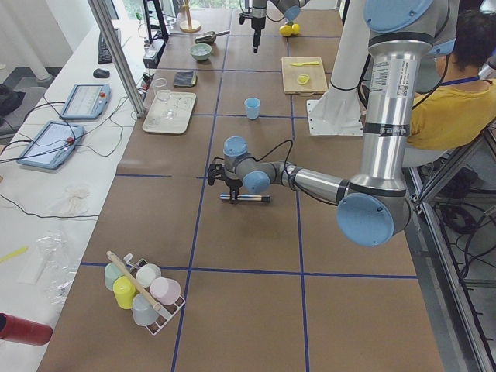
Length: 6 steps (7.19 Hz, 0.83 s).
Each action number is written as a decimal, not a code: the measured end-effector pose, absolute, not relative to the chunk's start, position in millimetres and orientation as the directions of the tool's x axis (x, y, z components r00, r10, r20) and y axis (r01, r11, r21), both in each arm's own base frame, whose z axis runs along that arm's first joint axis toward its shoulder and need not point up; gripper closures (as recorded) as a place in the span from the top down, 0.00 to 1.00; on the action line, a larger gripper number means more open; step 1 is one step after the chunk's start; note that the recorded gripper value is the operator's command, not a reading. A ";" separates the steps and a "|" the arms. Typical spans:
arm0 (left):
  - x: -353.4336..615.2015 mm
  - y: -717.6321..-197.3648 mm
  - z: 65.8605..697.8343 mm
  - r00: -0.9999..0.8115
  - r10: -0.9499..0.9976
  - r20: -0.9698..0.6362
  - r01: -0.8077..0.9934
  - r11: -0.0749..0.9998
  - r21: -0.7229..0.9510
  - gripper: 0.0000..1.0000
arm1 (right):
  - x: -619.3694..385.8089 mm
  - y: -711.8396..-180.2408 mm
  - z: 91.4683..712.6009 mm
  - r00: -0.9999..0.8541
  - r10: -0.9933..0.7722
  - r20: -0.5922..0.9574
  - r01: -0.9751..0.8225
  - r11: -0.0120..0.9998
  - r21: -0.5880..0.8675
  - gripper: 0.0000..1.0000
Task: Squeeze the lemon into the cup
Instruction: 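Grasp the steel muddler upright with the left gripper, then carry the muddler with the left gripper over the blue cup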
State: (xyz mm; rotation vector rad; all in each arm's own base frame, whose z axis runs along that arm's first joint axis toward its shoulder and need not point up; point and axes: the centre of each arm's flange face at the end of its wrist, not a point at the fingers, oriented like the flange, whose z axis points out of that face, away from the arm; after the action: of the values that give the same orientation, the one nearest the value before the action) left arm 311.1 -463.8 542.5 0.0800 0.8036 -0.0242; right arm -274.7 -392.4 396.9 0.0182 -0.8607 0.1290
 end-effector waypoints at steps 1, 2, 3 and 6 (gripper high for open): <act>310.4 -463.1 542.0 0.694 0.013 -0.720 0.050 0.997 0.065 0.00 | -274.8 -392.5 396.9 0.645 0.106 0.757 -0.121 0.992 -0.036 1.00; 309.5 -462.0 538.5 0.691 0.019 -0.723 0.048 0.996 0.072 0.00 | -275.1 -392.7 397.0 0.645 0.106 0.757 -0.121 0.992 -0.036 1.00; 307.0 -460.8 524.7 0.678 0.032 -0.734 0.051 0.995 0.090 0.00 | -275.5 -392.8 396.5 0.644 0.105 0.758 -0.120 0.992 -0.036 1.00; 279.9 -446.1 409.9 0.612 0.109 -0.783 0.079 0.977 0.197 0.00 | -276.2 -393.0 393.8 0.640 0.103 0.761 -0.120 0.992 -0.033 1.00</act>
State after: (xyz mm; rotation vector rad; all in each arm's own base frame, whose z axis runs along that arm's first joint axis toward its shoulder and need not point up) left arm 279.9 -446.1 409.9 0.2207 0.9137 0.0175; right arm -276.2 -393.0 393.8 0.0212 -0.8664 0.1268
